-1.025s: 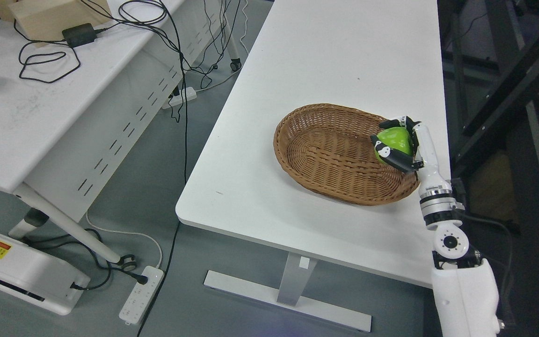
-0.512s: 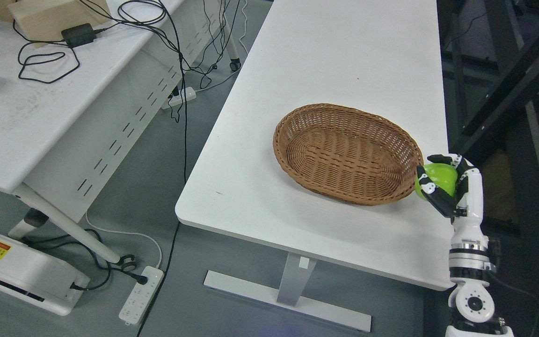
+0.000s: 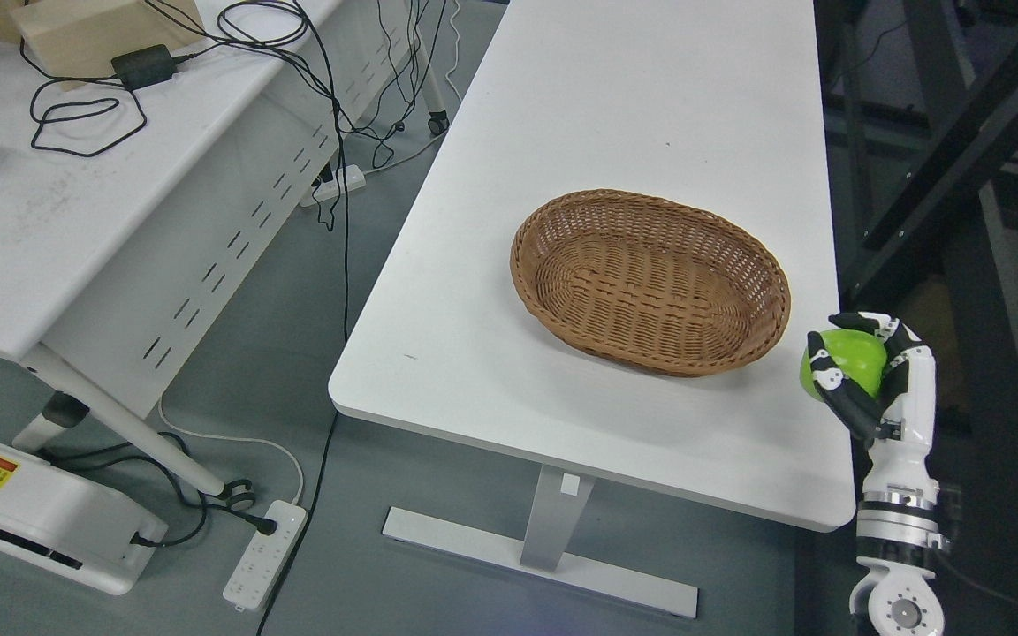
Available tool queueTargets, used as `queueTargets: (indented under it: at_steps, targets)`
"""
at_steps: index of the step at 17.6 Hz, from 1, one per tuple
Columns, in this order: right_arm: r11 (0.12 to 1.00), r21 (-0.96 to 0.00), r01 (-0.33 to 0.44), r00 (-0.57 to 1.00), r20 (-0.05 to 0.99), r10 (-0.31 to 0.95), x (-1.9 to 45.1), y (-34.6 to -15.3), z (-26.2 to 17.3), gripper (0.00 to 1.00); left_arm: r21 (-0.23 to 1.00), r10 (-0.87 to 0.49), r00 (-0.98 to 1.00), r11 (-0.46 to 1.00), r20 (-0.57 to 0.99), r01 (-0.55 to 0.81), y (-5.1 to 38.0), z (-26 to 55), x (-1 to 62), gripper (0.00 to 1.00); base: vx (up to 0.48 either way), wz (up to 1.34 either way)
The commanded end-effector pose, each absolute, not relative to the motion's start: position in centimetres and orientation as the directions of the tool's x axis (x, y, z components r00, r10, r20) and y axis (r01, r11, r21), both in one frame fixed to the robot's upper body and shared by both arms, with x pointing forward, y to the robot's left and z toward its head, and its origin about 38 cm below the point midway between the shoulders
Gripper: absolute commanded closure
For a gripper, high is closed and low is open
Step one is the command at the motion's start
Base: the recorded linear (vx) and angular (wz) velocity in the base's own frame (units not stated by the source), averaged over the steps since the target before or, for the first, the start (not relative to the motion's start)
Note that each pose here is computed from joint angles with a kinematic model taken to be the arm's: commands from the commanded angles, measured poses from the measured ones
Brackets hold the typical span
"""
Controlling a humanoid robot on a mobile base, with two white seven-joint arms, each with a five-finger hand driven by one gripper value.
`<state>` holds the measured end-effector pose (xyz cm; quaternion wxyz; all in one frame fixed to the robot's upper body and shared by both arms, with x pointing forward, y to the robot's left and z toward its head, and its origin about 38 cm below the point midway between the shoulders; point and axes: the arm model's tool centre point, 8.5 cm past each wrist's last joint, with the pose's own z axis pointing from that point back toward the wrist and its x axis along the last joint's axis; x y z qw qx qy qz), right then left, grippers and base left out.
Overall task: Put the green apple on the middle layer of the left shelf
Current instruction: 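Lift the green apple out of the basket with the right hand, then carry the green apple in the right hand while turning toward the shelf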
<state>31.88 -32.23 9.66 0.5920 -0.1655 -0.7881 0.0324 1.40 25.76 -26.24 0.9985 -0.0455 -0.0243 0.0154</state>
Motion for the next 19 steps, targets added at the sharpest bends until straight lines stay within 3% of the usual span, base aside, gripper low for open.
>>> queueTargets:
  at_steps: [1,13,19]
  targets:
    - [0.953,-0.211,0.217,-0.282,0.921,0.268,31.6,-30.7,10.9,1.0,-0.076,0.03,0.997,0.997,0.069,-0.025,26.9,-26.1,2.8,0.0,-0.073,-0.05]
    - [0.953,-0.23,0.196,-0.265,0.924,0.277,31.4,-30.5,10.5,1.0,-0.076,0.032,0.997,0.997,0.069,-0.026,26.9,-26.1,2.8,0.0,-0.128,-0.06]
    - [0.965,-0.239,0.111,-0.279,0.924,0.261,31.9,-27.1,10.1,1.0,-0.076,0.03,0.997,0.997,0.069,-0.025,26.9,-26.1,2.8,0.0,-0.12,-0.4]
